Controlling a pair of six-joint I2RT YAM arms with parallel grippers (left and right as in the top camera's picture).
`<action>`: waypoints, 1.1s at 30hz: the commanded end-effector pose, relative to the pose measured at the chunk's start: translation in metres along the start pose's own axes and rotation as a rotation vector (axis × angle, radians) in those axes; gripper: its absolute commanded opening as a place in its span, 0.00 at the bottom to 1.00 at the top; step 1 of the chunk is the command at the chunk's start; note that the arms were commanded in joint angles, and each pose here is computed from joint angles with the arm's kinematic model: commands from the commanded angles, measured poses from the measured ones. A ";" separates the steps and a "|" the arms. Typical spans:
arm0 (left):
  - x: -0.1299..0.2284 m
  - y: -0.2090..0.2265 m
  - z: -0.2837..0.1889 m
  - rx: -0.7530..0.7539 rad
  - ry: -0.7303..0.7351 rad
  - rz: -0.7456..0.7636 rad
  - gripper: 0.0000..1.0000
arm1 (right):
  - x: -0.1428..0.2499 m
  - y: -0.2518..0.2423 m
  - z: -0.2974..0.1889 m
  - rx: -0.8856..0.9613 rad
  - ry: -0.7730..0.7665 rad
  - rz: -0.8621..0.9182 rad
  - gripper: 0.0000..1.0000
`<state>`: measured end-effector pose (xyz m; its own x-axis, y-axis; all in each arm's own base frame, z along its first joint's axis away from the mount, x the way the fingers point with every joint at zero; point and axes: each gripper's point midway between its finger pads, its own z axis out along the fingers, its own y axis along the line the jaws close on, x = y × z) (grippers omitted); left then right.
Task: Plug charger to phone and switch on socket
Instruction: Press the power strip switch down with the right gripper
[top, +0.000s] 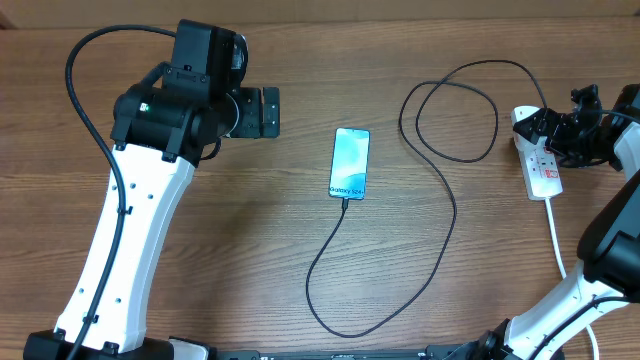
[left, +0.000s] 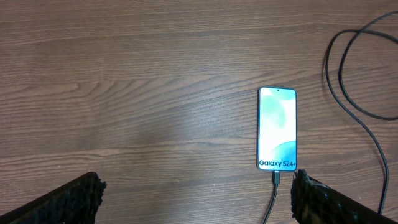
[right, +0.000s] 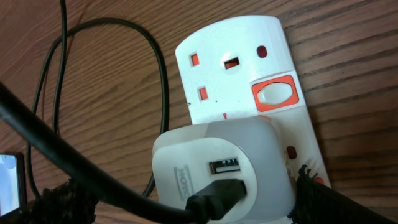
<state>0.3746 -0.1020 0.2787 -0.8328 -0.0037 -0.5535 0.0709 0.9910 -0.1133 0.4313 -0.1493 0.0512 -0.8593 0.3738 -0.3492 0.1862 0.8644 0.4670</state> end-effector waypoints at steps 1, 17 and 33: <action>0.001 0.002 0.004 -0.015 0.008 0.019 1.00 | 0.006 -0.001 0.010 0.020 0.028 0.009 1.00; 0.001 0.002 0.004 -0.015 0.008 0.019 1.00 | 0.014 0.008 0.014 0.011 0.066 0.020 1.00; 0.001 0.002 0.004 -0.015 0.008 0.019 1.00 | 0.018 0.014 0.014 -0.023 0.080 0.038 1.00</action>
<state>0.3745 -0.1020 0.2786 -0.8330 -0.0037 -0.5532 0.0708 0.9910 -0.1132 0.4268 -0.1486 0.0464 -0.8710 0.3727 -0.3202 0.2136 0.8741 0.4362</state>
